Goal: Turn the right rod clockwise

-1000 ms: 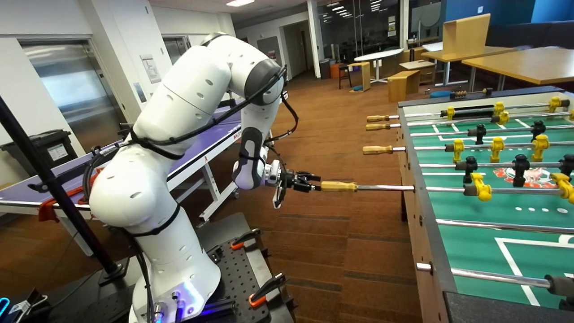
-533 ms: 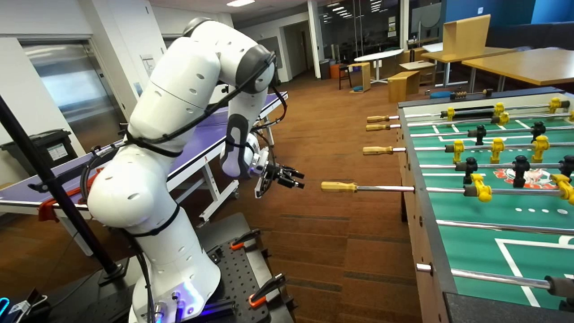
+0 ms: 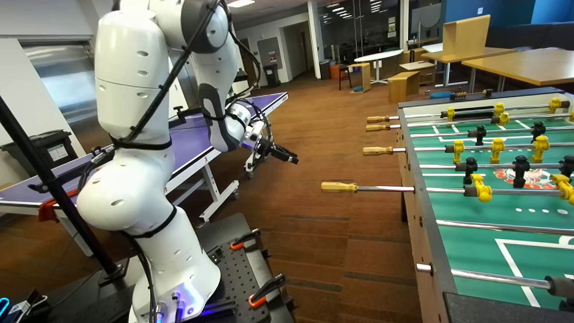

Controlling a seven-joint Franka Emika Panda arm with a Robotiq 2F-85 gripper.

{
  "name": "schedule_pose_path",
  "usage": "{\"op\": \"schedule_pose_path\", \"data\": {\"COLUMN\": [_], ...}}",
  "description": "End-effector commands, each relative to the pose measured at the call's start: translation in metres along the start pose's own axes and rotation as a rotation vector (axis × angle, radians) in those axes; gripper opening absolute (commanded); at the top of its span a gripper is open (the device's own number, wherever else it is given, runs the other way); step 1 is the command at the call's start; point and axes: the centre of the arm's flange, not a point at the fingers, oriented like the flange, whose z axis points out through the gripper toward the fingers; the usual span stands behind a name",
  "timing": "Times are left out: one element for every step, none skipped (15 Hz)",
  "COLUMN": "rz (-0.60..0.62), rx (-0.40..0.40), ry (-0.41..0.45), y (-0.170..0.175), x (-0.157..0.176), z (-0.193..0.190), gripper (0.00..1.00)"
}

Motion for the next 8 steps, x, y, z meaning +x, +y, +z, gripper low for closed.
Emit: {"op": "schedule_pose_path", "data": {"rz": [-0.068, -0.081, -0.089, -0.101, -0.109, -0.119, -0.133, -0.145], "rx": [0.019, 0.033, 0.032, 0.043, 0.048, 0.052, 0.068, 0.078], "ry": [-0.015, -0.028, -0.036, -0.046, -0.056, -0.069, -0.082, -0.090], "y": [0.042, 0.047, 0.052, 0.056, 0.060, 0.064, 0.067, 0.069], "x": [0.057, 0.067, 0.077, 0.086, 0.094, 0.101, 0.106, 0.111], "z": [-0.029, -0.033, -0.034, -0.035, -0.036, -0.035, -0.032, -0.031], "gripper": [1.00, 1.00, 1.00, 1.00, 1.00, 1.00, 1.00, 1.00]}}
